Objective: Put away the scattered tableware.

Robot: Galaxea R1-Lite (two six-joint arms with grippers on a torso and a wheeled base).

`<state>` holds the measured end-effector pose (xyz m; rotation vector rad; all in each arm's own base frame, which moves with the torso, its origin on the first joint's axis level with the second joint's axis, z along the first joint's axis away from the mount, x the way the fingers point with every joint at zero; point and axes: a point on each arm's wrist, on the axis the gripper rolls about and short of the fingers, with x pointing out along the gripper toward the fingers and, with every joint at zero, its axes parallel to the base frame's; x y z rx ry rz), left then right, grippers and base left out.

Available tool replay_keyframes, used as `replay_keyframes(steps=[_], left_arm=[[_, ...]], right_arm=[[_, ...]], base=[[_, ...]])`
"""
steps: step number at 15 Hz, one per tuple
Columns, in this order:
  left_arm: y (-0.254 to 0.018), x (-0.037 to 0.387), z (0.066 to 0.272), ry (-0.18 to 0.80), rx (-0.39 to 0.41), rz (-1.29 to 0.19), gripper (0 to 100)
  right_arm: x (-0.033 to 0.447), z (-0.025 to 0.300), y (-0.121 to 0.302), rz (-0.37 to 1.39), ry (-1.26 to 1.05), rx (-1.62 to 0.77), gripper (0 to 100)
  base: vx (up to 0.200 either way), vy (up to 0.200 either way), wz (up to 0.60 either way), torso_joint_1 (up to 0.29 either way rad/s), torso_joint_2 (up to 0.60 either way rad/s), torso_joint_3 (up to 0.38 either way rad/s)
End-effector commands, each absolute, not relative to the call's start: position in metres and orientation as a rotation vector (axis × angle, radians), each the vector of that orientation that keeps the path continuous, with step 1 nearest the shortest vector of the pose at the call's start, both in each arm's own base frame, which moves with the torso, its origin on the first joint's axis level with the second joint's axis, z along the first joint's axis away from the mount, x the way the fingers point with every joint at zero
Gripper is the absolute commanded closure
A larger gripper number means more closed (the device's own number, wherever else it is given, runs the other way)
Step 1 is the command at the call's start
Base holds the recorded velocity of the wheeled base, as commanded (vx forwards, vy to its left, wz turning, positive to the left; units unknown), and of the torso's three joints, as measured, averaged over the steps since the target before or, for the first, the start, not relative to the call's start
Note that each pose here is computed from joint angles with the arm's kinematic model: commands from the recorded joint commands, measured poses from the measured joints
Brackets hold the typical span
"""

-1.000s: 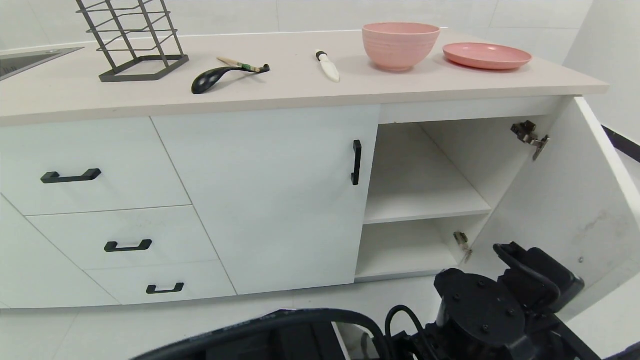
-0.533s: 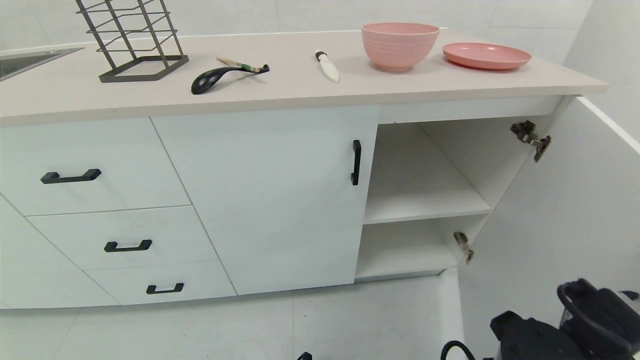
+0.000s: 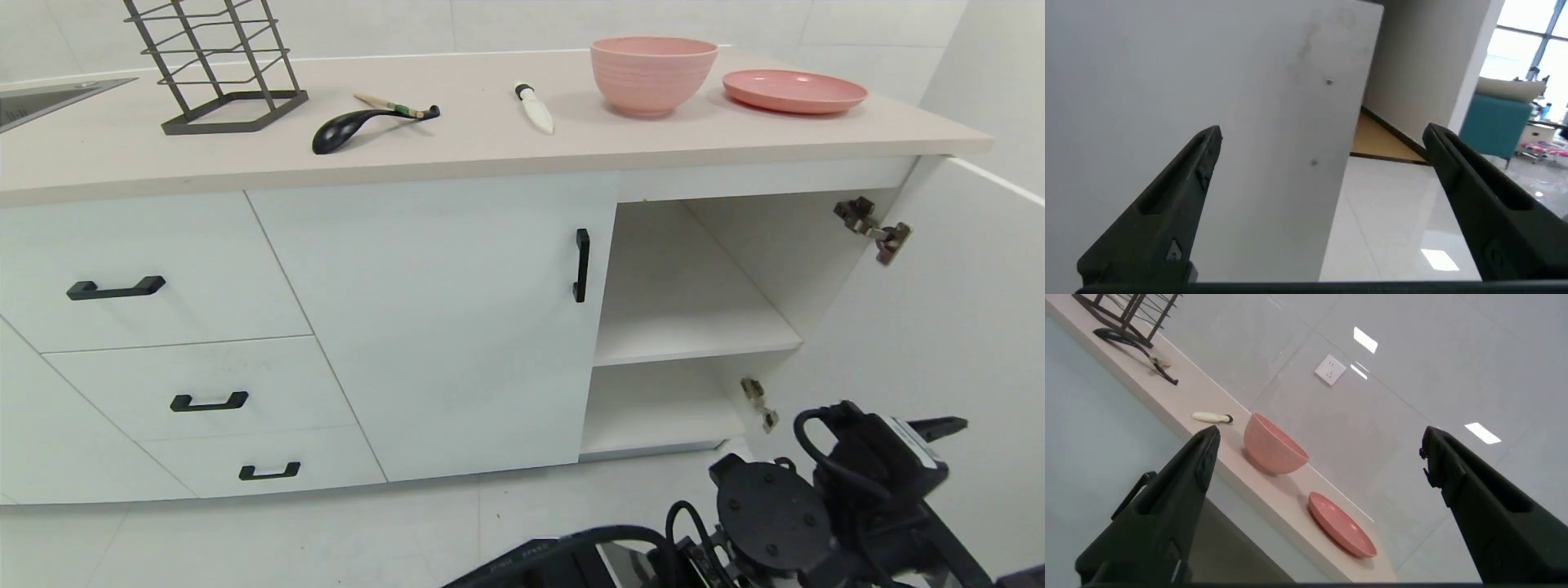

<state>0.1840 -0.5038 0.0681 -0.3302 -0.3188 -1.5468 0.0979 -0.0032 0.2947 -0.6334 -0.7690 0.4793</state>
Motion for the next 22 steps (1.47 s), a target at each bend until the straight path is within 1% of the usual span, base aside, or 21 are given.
replay_keyframes(steps=[1,2,3,4,6,7,8,9,10,11,12,13,14,15,16,17,18,20,21,22], left_arm=[[-0.482,0.2,0.094,-0.346,-0.328,-1.512,0],[-0.473,0.205,0.101,-0.349,-0.326,-1.497,0],[-0.451,0.213,0.109,-0.324,-0.307,-1.465,0],[-0.428,0.217,0.109,-0.265,-0.274,-1.441,0],[-0.375,0.216,0.116,-0.164,-0.217,-1.413,0],[-0.358,0.214,0.121,-0.147,-0.208,-1.398,0],[-0.334,0.21,0.131,-0.13,-0.199,-1.374,0],[-0.298,0.205,0.152,-0.14,-0.195,-1.331,0],[-0.27,0.198,0.17,-0.161,-0.198,-1.299,0],[-0.25,0.193,0.181,-0.18,-0.198,-1.274,0],[-0.225,0.184,0.192,-0.204,-0.201,-1.242,0],[-0.207,0.179,0.198,-0.218,-0.199,-1.215,0],[-0.193,0.173,0.202,-0.229,-0.199,-1.194,0],[-0.171,0.162,0.206,-0.241,-0.195,-1.16,0],[-0.134,0.144,0.204,-0.26,-0.124,-1.084,0],[-0.116,0.133,0.201,-0.264,-0.084,-1.044,0],[-0.099,0.118,0.197,-0.268,-0.053,-1.018,0],[-0.076,0.09,0.196,-0.32,-0.016,-0.99,0],[-0.066,0.081,0.197,-0.343,-0.014,-0.966,0],[-0.047,0.061,0.2,-0.395,-0.015,-0.917,0]], right_arm=[[0.1,0.291,-0.004,0.48,-0.754,-0.627,0],[0.101,0.287,-0.004,0.478,-0.738,-0.618,0],[0.102,0.278,-0.004,0.478,-0.705,-0.6,0],[0.105,0.268,-0.004,0.484,-0.669,-0.579,0],[0.114,0.25,-0.006,0.501,-0.591,-0.543,0],[0.114,0.246,-0.006,0.503,-0.575,-0.534,0],[0.116,0.239,-0.007,0.508,-0.548,-0.521,0],[0.119,0.233,-0.007,0.511,-0.518,-0.509,0],[0.119,0.228,-0.007,0.514,-0.5,-0.502,0],[0.12,0.224,-0.007,0.517,-0.486,-0.497,0],[0.119,0.22,-0.007,0.52,-0.47,-0.488,0],[0.12,0.217,-0.007,0.522,-0.459,-0.484,0],[0.12,0.214,-0.008,0.524,-0.448,-0.483,0],[0.12,0.208,-0.007,0.528,-0.429,-0.481,0],[0.117,0.19,-0.005,0.557,-0.366,-0.449,0],[0.116,0.185,-0.002,0.586,-0.356,-0.44,0],[0.115,0.186,0.003,0.62,-0.368,-0.436,0],[0.111,0.185,0.005,0.632,-0.377,-0.435,0],[0.106,0.184,0.006,0.636,-0.382,-0.437,0],[0.089,0.184,0.011,0.671,-0.44,-0.454,0]], base=[[0.0,0.0,0.0,0.0,0.0,0.0],[0.0,0.0,0.0,0.0,0.0,0.0],[0.0,0.0,0.0,0.0,0.0,0.0],[0.0,0.0,0.0,0.0,0.0,0.0],[0.0,0.0,0.0,0.0,0.0,0.0],[0.0,0.0,0.0,0.0,0.0,0.0],[0.0,0.0,0.0,0.0,0.0,0.0],[0.0,0.0,0.0,0.0,0.0,0.0],[0.0,0.0,0.0,0.0,0.0,0.0],[0.0,0.0,0.0,0.0,0.0,0.0],[0.0,0.0,0.0,0.0,0.0,0.0],[0.0,0.0,0.0,0.0,0.0,0.0],[0.0,0.0,0.0,0.0,0.0,0.0],[0.0,0.0,0.0,0.0,0.0,0.0],[0.0,0.0,0.0,0.0,0.0,0.0],[0.0,0.0,0.0,0.0,0.0,0.0],[0.0,0.0,0.0,0.0,0.0,0.0],[0.0,0.0,0.0,0.0,0.0,0.0],[0.0,0.0,0.0,0.0,0.0,0.0],[0.0,0.0,0.0,0.0,0.0,0.0]])
